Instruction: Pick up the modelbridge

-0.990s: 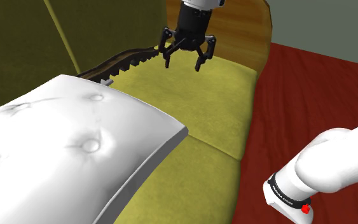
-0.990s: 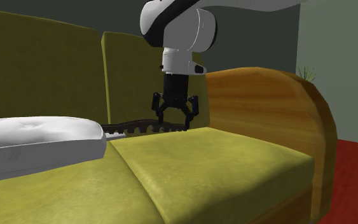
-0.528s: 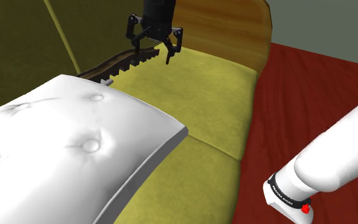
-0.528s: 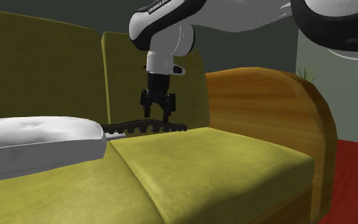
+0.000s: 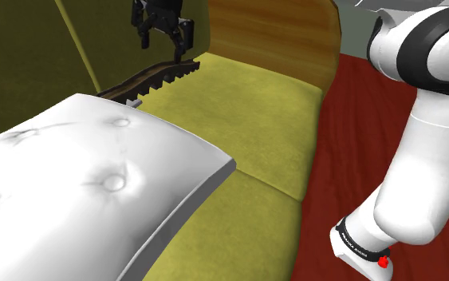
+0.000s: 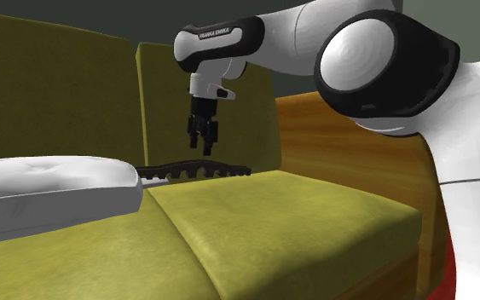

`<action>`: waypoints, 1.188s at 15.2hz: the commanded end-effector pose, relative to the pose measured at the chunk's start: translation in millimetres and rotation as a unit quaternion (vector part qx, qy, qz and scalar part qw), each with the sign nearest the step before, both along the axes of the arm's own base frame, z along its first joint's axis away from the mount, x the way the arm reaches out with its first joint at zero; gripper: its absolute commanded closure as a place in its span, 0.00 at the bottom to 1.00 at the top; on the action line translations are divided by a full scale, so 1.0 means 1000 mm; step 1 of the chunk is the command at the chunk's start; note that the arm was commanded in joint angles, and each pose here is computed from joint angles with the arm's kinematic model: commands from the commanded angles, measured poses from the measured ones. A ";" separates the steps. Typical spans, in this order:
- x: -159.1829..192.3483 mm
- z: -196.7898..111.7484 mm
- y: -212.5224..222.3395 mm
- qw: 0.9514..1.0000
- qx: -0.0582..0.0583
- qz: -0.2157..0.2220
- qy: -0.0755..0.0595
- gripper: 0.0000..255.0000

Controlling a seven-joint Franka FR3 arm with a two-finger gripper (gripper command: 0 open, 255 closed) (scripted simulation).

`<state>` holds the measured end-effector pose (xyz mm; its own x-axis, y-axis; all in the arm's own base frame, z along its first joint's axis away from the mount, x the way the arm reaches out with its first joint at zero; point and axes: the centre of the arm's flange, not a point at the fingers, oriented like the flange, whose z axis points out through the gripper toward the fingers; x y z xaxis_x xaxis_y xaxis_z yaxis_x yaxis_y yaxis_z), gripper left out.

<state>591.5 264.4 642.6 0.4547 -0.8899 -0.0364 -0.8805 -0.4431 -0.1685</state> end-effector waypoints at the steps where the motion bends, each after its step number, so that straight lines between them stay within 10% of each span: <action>1: 0.006 -0.005 0.000 1.000 0.002 -0.013 0.000 0.00; 9: 0.006 -0.039 0.000 1.000 0.002 -0.013 0.000 0.00; 10: 0.009 -0.043 0.001 1.000 0.002 -0.013 0.000 1.00; 18: 0.010 -0.051 -0.001 1.000 0.003 -0.013 0.000 1.00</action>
<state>599.2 266.0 597.4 0.4344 -0.8997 -0.0416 -0.8887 -0.4207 -0.1821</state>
